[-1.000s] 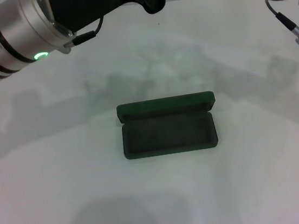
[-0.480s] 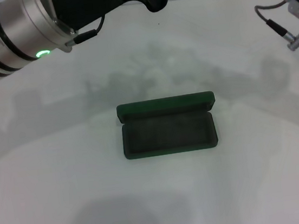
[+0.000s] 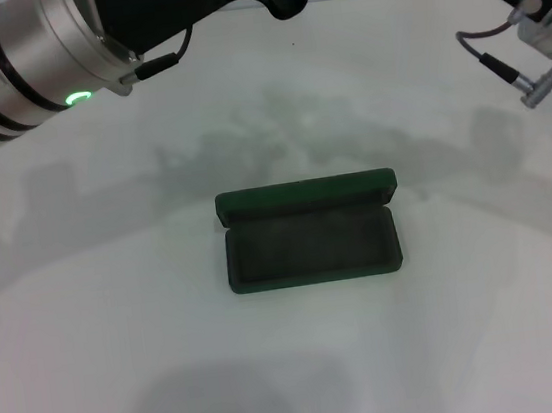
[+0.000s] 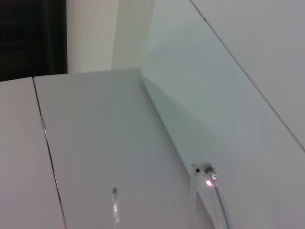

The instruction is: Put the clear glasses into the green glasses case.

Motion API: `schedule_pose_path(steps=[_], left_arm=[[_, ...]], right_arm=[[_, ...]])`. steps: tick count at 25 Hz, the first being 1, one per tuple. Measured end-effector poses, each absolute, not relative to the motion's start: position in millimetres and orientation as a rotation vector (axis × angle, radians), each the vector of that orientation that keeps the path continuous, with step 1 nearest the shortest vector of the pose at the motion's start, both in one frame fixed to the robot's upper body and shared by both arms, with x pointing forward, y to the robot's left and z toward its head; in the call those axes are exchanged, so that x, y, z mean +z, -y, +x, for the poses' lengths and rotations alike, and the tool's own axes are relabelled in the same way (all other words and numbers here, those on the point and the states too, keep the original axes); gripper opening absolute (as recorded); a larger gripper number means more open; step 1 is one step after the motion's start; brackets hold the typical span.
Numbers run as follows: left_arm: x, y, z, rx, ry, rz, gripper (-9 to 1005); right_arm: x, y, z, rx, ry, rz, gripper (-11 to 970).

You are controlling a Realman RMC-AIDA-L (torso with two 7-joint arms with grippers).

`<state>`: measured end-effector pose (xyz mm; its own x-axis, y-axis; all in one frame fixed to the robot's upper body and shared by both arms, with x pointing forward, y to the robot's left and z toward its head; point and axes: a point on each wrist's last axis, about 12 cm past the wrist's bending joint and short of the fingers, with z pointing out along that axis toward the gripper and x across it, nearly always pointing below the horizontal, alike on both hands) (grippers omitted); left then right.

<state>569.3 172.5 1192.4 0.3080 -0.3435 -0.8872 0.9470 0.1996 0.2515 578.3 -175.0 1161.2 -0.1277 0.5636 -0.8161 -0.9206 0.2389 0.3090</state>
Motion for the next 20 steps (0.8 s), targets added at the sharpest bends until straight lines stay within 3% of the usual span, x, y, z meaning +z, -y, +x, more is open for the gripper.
schedule_pose_path(steps=[20], left_arm=[[1192.4,-173.8,571.4,-1.069,-0.828,0.953,28]], right_arm=[[1160.2,162.6,580.1,1.36,-1.116,-0.497,109]])
